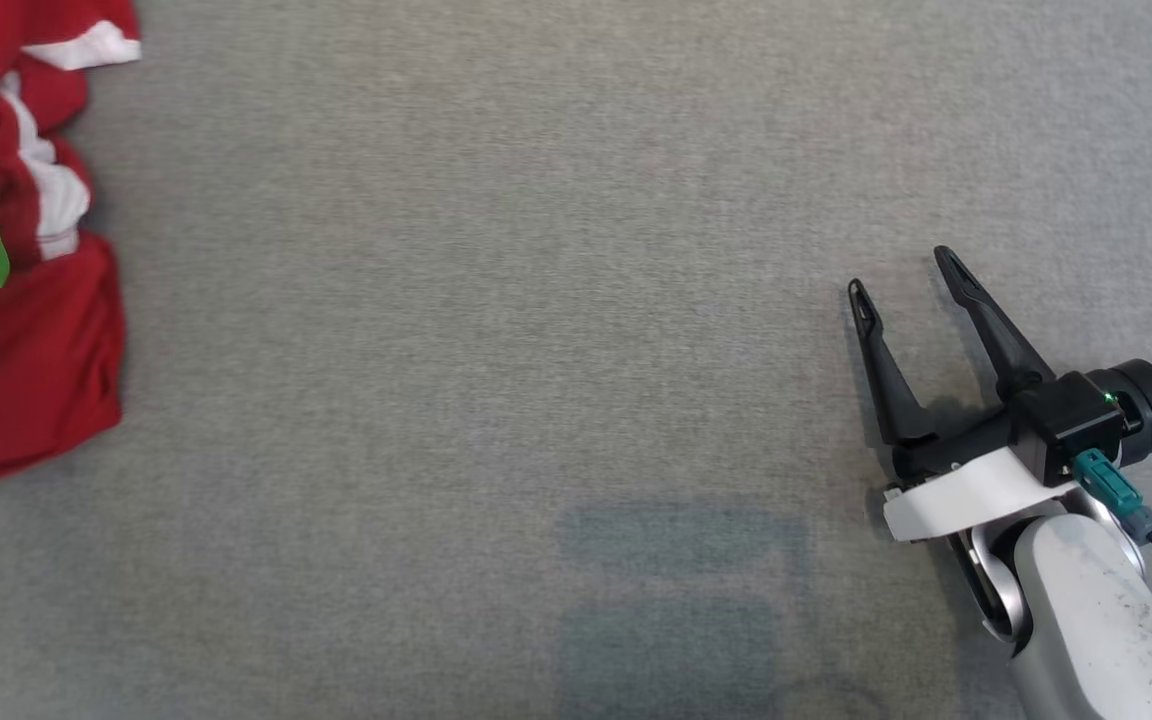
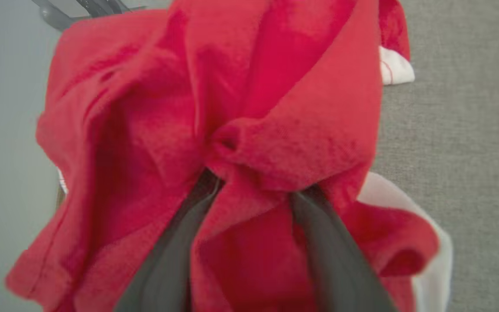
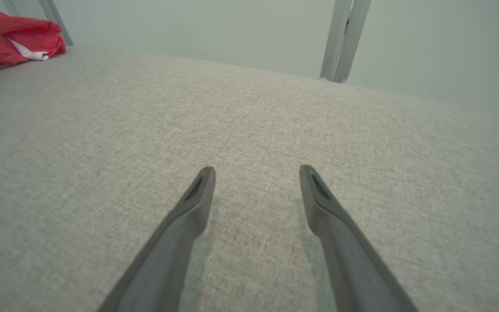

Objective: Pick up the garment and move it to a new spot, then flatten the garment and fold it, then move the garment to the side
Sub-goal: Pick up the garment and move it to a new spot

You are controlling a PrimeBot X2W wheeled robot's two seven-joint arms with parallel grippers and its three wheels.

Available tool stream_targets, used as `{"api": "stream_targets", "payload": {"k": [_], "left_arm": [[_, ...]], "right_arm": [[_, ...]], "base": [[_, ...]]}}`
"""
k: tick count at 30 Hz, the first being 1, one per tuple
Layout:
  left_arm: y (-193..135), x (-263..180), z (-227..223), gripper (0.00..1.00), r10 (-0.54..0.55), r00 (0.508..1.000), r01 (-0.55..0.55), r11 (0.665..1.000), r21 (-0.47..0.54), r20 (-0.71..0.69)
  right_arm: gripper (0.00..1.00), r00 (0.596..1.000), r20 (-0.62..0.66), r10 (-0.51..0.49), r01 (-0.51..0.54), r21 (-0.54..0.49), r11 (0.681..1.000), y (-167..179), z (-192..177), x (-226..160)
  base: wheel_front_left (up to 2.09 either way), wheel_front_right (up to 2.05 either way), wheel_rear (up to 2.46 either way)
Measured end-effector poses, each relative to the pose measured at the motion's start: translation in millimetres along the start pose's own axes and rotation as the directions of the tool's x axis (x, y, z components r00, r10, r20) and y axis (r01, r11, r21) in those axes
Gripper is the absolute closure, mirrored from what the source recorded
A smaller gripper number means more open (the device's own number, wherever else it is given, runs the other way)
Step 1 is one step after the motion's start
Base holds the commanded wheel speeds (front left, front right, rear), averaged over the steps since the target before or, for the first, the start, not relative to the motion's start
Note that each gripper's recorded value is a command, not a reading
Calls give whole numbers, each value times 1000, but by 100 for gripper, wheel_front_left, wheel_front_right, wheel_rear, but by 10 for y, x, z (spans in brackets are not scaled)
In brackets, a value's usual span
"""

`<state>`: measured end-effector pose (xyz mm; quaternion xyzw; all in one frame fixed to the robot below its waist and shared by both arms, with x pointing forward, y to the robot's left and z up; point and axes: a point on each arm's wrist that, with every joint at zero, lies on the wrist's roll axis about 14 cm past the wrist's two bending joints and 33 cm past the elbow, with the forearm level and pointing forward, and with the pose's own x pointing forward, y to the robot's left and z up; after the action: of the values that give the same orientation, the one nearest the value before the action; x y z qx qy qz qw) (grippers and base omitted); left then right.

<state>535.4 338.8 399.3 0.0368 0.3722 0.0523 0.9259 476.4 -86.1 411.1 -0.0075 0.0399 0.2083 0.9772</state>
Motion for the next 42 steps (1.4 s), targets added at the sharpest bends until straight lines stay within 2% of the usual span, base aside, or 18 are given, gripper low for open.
{"api": "stream_targets", "payload": {"k": [2, 7, 12, 18, 23, 26, 29, 32, 36, 40, 42], "left_arm": [[-104, 120, -121, 100, -16, 999, 17, 999, 36, -49], [-212, 298, -120, 100, -33, 998, 35, 999, 35, -56], [-277, 238, 247, 100, -60, 998, 59, 998, 27, 26], [-91, -92, 667, 100, -47, 993, 43, 998, 44, 105], [-72, -527, 1097, 100, -84, 973, 72, 996, 60, 215], [-158, -775, 1336, 100, -126, 952, 107, 991, 82, 278], [-393, -1036, 1556, 100, -210, 917, 182, 977, 114, 338], [-715, -1271, 1632, 100, -319, 872, 282, 947, 151, 372], [-1148, -1495, 1588, 100, -451, 798, 414, 892, 179, 400], [-1726, -1642, 1342, 100, -570, 726, 539, 819, 196, 385], [-2064, -1718, 1144, 100, -636, 686, 604, 769, 210, 353]], "right_arm": [[0, 1000, -17, -22, 22, 3, 1000, -66, -62, -40], [0, 996, -45, -72, 73, 3, 997, -214, -154, -120], [0, 996, -38, -77, 77, 3, 997, -218, -119, -120], [0, 998, -3, -61, 62, 23, 998, -101, 36, -91], [0, 998, 34, -61, 60, 42, 997, -9, 227, -148], [0, 996, 53, -67, 64, 51, 997, 21, 328, -198], [0, 994, 69, -80, 76, 58, 995, 30, 416, -270], [0, 992, 82, -99, 93, 65, 994, 23, 492, -360], [0, 983, 100, -151, 145, 67, 987, -95, 586, -513], [0, 969, 117, -218, 210, 81, 974, -251, 670, -698], [0, 960, 130, -246, 237, 80, 968, -318, 725, -783]], "base": [[0, 0, 0], [0, 0, 0], [0, 0, 0], [0, 0, 0], [0, 0, 0], [0, 0, 0], [0, 0, 0], [0, 0, 0], [0, 0, 0], [0, 0, 0], [0, 0, 0]]}}
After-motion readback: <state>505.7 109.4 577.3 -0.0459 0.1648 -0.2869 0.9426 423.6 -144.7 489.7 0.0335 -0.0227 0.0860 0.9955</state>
